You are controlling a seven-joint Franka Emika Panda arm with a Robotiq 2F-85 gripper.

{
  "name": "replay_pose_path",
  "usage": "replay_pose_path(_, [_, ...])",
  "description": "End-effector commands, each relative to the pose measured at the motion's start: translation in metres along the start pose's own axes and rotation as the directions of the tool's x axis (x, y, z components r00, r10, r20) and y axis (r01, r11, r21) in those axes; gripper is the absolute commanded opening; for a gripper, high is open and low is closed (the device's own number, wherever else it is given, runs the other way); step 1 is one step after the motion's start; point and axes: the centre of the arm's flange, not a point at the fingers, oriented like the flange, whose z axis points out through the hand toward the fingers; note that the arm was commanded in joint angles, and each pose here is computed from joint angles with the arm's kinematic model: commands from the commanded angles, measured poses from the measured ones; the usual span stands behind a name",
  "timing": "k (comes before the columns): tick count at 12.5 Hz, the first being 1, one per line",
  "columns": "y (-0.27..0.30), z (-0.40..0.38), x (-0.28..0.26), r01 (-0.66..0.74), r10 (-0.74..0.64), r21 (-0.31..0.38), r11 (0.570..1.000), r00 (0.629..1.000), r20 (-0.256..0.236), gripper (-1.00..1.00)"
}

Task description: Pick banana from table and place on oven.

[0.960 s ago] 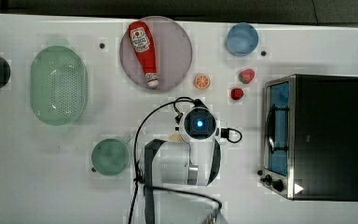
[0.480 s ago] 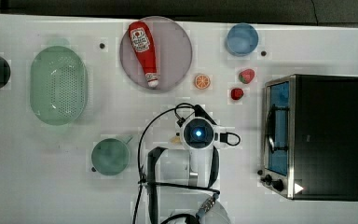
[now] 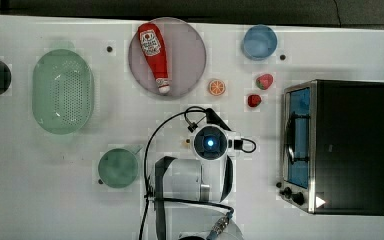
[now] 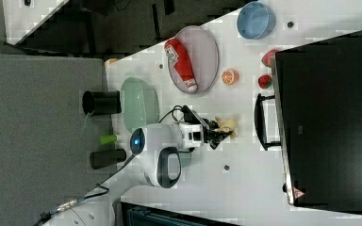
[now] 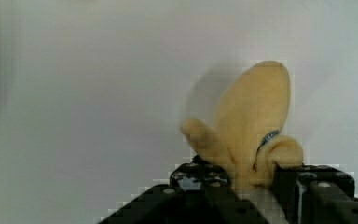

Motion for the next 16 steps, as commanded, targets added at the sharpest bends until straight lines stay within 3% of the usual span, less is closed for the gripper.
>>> replay_pose_path(1, [-0.015,-0.047,0.010,0.006,-0.002,0.063,0.998,0.998,-0.059,-0.43])
replay_pose_path(3, [-0.020,-0.106,0.018,0.005,0.003,0.093,0.996,0.996,-0.085,-0.43])
replay_pose_path(10, [0.014,-0.348,0.024,-0.049,0.049,0.013,0.999,0.999,0.011,-0.43])
replay_pose_path(13, [0.047,-0.399,0.058,-0.110,0.110,0.018,0.994,0.994,0.015,-0.43])
replay_pose_path(16, [0.101,-0.396,0.111,-0.131,0.131,0.010,0.991,0.991,0.022,-0.43])
